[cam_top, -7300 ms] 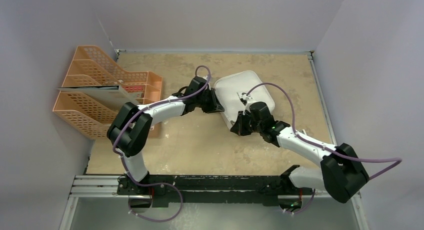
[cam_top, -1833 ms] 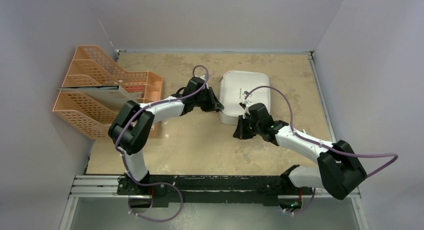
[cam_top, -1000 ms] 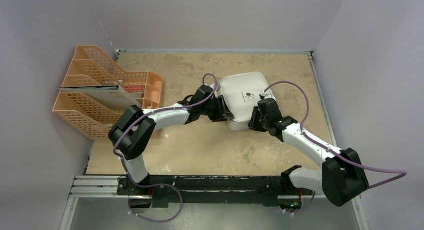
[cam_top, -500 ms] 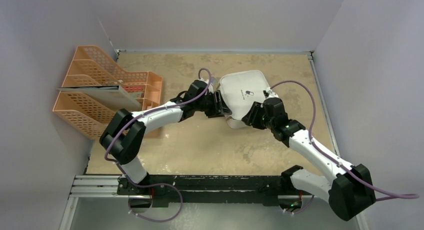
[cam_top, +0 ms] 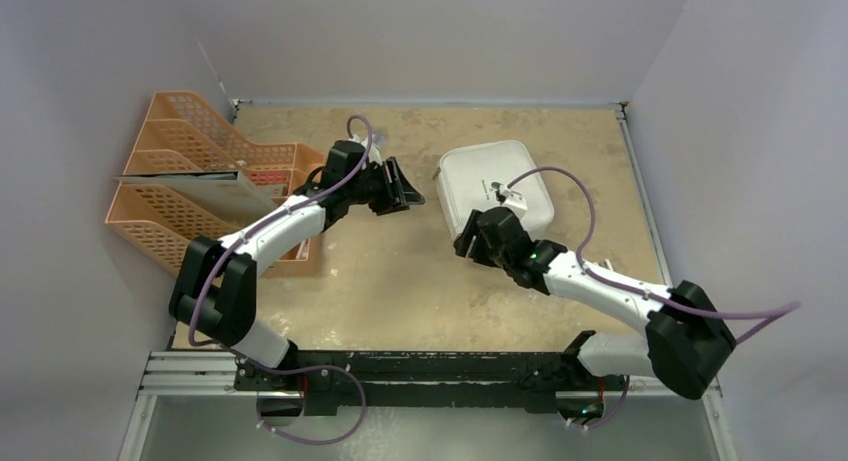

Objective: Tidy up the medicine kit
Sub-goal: Adjust the medicine box at the center of the board.

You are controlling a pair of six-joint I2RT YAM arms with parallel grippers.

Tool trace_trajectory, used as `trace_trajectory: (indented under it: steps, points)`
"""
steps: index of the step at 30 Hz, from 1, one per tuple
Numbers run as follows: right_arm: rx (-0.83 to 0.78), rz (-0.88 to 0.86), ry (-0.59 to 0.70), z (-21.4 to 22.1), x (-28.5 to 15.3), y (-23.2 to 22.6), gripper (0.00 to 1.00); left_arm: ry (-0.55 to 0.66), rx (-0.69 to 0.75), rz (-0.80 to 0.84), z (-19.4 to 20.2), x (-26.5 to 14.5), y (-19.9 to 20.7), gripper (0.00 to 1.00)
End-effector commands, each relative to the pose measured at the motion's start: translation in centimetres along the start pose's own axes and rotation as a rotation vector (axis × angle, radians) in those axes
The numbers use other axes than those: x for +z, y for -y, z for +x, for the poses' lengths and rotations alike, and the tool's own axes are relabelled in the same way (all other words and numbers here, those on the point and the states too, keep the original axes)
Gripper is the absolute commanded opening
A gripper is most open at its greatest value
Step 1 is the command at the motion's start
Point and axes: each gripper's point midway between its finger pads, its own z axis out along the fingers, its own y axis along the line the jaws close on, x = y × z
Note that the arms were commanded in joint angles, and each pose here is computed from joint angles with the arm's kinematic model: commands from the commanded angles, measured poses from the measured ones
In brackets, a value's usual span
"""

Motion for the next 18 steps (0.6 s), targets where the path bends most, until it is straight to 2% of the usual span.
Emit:
trace_trajectory:
  steps: [1, 7, 13, 18]
  points:
    - [0.055, -0.005, 0.118, -2.7, 0.8, -2.7, 0.67, -0.022, 0.057, 0.028, 0.8, -1.5, 0.0, 0.47]
    - [0.084, 0.071, 0.189, -3.4, 1.6, -3.2, 0.65, -0.022, 0.028, 0.034, 1.2, -1.9, -1.1, 0.48]
    - [0.089, 0.288, 0.213, -3.5, 2.6, -1.6, 0.61, -0.041, 0.031, 0.025, 1.9, -2.0, -1.7, 0.48]
    - [0.066, 0.406, 0.233, -3.4, 2.6, 0.3, 0.5, -0.04, 0.024, 0.017, 2.2, -1.9, -2.1, 0.48]
